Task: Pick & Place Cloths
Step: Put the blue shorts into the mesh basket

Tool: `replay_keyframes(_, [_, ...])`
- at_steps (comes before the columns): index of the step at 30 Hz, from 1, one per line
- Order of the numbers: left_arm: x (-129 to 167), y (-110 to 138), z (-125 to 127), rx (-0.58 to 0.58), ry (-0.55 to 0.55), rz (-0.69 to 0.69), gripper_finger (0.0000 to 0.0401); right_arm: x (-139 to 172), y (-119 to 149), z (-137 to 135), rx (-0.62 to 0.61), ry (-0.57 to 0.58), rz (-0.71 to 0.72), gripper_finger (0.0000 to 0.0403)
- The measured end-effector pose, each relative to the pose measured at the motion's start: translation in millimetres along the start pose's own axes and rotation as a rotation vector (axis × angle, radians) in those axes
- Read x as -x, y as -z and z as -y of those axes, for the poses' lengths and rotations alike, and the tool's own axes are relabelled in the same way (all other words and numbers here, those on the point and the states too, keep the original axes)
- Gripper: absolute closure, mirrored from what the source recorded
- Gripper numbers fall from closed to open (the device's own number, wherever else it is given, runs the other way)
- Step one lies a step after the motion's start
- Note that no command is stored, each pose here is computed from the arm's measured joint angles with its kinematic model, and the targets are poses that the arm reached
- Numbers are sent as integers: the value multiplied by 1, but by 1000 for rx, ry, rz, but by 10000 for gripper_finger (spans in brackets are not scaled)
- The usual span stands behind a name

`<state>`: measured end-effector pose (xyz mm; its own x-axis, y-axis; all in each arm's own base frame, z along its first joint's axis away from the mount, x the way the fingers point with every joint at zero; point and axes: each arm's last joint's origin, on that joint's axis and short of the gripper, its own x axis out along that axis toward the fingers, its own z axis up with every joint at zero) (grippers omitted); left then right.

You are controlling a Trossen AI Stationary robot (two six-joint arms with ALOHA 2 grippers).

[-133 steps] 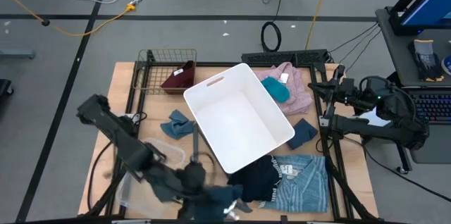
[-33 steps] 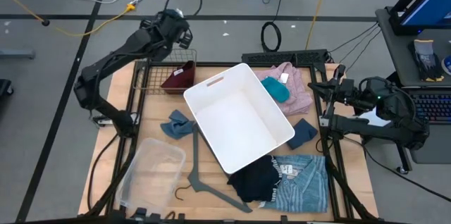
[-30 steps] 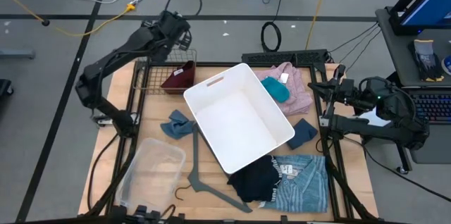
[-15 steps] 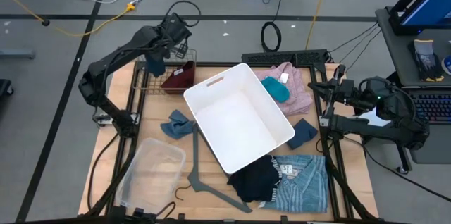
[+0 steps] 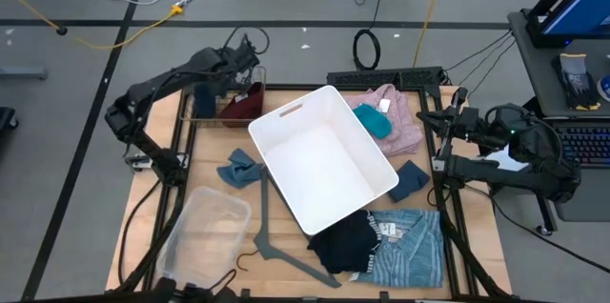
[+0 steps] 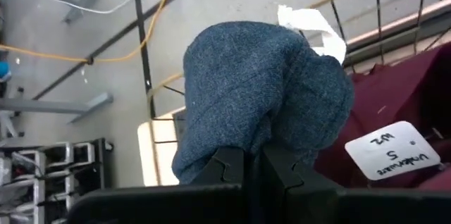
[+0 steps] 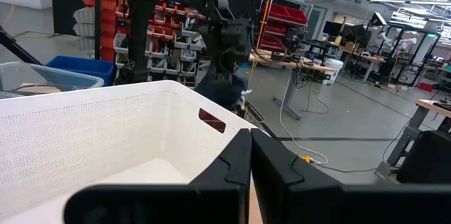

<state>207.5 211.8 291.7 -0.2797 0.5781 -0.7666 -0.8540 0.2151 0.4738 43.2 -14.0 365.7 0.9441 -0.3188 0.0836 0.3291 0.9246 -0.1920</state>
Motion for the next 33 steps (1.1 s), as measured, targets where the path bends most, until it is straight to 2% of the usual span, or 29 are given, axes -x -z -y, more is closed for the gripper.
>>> replay_keyframes(12, [-43, 24, 17, 4, 126, -88, 398, 0, 0, 0, -1, 1, 0, 399])
replay_keyframes(18, [-53, 27, 14, 43, 281, -177, 398, 0, 0, 0, -1, 1, 0, 399])
replay_keyframes(20, [-54, 26, 12, 59, 300, -187, 397, 0, 0, 0, -1, 0, 0, 399])
replay_keyframes(33, [-58, 23, 6, 137, 402, -215, 320, 0, 0, 0, -1, 0, 0, 399])
